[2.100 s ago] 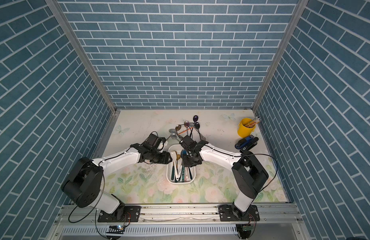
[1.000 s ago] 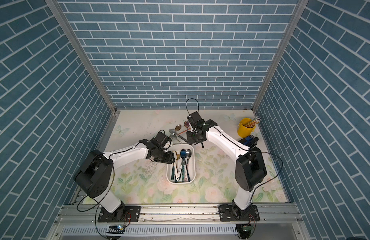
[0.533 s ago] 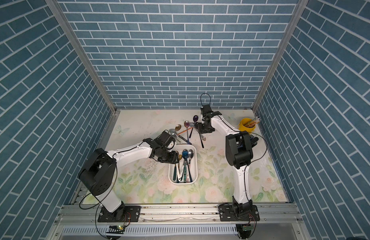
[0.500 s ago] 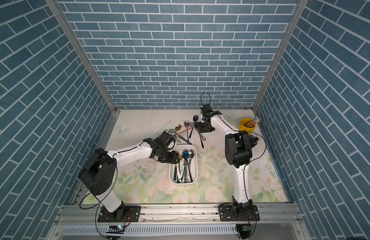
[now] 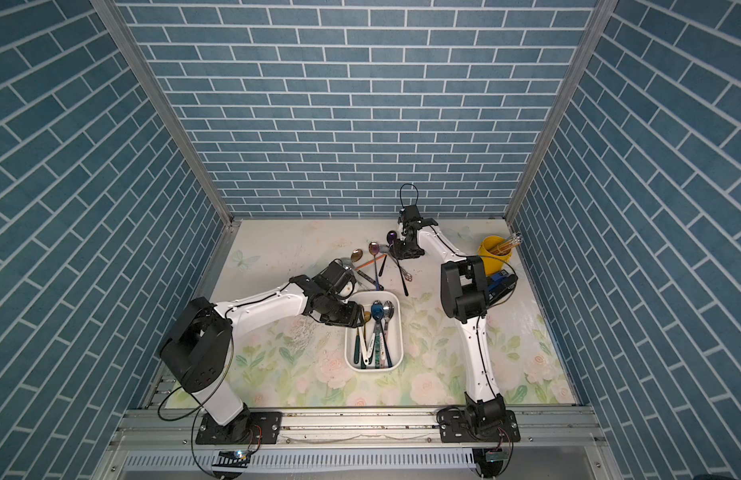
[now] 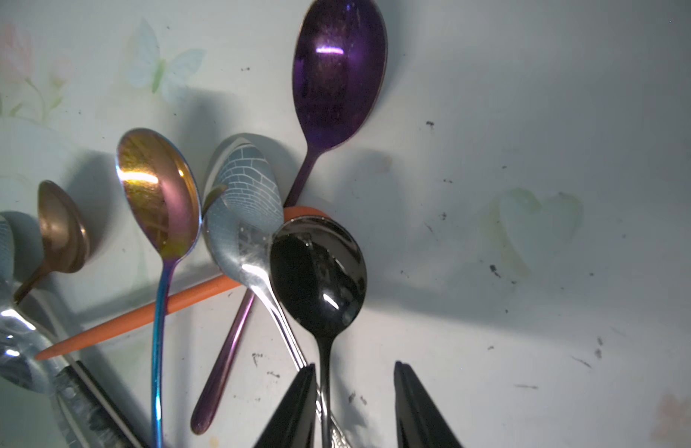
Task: Put the spoon into the storage box
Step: Pick up the spoon from the center of the board.
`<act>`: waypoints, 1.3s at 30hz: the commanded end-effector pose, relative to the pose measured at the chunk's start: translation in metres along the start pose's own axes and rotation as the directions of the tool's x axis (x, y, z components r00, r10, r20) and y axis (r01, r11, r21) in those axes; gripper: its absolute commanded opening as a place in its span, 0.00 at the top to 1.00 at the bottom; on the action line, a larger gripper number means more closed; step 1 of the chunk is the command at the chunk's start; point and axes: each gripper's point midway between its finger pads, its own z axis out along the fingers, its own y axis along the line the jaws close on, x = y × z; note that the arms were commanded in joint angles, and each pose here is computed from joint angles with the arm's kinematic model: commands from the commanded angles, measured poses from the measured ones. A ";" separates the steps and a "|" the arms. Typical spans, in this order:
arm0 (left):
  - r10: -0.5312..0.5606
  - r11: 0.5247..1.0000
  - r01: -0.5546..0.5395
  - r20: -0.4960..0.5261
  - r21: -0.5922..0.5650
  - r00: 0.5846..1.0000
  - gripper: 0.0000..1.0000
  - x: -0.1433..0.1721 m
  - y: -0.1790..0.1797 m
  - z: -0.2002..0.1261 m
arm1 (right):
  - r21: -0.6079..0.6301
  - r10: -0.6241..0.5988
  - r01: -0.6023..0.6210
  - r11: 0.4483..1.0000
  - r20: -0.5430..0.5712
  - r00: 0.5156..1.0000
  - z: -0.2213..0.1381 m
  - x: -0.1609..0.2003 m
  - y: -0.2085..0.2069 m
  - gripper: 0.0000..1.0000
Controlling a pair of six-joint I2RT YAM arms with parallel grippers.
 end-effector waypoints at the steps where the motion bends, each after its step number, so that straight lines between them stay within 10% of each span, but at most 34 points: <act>1: 0.018 0.999 -0.016 0.062 -0.035 0.998 0.38 -0.016 0.007 -0.024 | 0.007 -0.018 0.018 1.000 -0.017 1.000 0.011 0.006 -0.003 0.63; 39: -0.051 0.987 0.074 0.160 -0.141 0.986 0.37 -0.034 0.064 -0.059 | 0.047 0.002 0.007 0.999 -0.172 0.985 0.030 0.068 -0.002 0.80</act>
